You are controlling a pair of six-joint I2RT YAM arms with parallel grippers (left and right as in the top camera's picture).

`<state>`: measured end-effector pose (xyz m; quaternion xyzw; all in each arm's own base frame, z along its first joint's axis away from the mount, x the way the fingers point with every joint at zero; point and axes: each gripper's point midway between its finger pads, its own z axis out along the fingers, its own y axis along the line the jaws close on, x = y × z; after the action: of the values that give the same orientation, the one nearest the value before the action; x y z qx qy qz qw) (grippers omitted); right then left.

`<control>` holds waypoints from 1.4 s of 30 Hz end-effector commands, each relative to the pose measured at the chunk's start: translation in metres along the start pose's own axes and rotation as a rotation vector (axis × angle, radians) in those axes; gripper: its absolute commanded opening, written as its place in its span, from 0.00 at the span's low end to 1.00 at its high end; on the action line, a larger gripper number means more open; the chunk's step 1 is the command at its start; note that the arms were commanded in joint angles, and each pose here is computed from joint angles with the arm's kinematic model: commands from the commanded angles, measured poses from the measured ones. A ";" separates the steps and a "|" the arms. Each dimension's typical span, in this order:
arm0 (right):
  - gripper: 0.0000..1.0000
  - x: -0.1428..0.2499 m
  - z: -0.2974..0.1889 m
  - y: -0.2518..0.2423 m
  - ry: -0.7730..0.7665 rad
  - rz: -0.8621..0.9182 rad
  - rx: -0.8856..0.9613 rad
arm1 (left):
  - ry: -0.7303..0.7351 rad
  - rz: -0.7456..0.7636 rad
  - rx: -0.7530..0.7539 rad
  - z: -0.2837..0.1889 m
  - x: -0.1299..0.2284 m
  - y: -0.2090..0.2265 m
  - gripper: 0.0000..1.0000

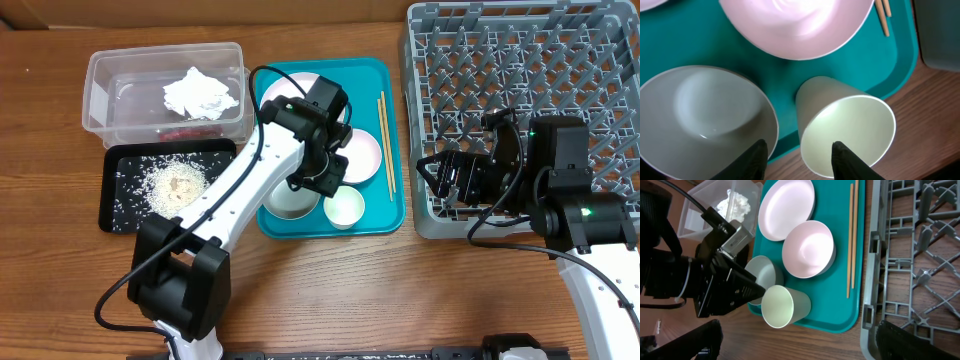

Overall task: Sort waste into correct bins and load items into the dishwasher
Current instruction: 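Grasp the pale green cup with the left gripper and lift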

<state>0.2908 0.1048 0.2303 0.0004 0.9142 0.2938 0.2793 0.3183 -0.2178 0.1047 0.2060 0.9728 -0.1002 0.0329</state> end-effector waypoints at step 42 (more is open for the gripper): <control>1.00 -0.010 -0.004 0.019 -0.023 0.001 -0.075 | -0.058 -0.101 0.477 -0.052 -0.026 -0.019 0.04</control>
<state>0.2921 0.1073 0.2333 -0.0007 0.9104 0.3023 0.2825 0.3168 -0.2201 0.1120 0.1551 0.9684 -0.1950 -0.0124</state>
